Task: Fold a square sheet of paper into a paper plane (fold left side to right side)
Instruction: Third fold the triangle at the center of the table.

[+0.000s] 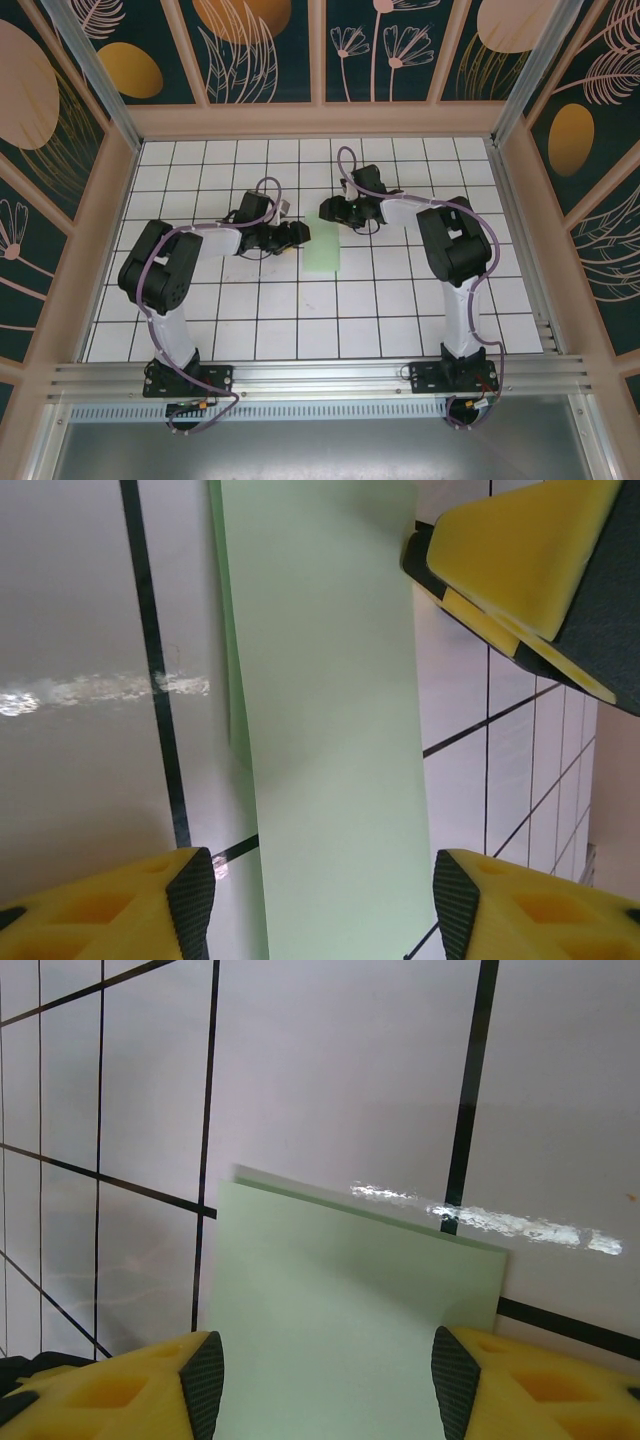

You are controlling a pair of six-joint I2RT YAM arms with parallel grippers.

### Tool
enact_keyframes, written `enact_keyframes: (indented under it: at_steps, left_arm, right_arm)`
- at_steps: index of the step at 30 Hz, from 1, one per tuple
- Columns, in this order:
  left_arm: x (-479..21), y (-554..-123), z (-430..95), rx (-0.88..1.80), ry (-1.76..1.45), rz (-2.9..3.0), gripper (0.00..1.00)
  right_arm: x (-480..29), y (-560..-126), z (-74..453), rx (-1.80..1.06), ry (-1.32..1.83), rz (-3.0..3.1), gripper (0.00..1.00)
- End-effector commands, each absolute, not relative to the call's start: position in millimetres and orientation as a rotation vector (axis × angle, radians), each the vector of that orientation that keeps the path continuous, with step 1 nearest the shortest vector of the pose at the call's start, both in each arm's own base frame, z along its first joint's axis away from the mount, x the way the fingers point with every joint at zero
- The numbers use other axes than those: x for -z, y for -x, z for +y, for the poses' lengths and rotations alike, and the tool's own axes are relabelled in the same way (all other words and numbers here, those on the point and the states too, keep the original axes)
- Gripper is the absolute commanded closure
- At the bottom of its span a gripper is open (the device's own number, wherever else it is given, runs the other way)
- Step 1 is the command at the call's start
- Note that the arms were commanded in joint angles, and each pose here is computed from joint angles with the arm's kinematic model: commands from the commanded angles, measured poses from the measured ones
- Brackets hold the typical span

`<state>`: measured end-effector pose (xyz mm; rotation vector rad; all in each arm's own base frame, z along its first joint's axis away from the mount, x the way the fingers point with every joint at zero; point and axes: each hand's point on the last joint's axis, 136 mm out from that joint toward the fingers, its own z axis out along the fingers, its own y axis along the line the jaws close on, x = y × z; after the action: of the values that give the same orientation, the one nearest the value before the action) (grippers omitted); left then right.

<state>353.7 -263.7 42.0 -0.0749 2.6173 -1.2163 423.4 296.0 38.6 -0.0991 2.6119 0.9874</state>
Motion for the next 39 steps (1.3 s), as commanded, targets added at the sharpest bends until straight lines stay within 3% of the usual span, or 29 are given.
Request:
enact_keyframes:
  at_steps: [1,22,28,33,39]
  left_arm:
    - [-47,-356,-273,1.280,0.048,2.598,0.38]
    - [-29,-352,-288,1.217,0.006,2.684,0.43]
    - [-34,-353,-286,1.197,0.008,2.675,0.57]
    - [-34,-351,-285,1.187,0.013,2.679,0.76]
    - [-35,-347,-288,1.199,0.011,2.682,0.92]
  right_arm:
    - [-19,-417,290,-0.952,0.095,2.677,0.40]
    - [-19,-416,290,-0.965,0.102,2.675,0.41]
    - [-23,-417,292,-1.000,0.112,2.653,0.41]
    - [-38,-426,289,-1.022,0.129,2.588,0.37]
    - [-72,-440,271,-0.964,0.168,2.476,0.25]
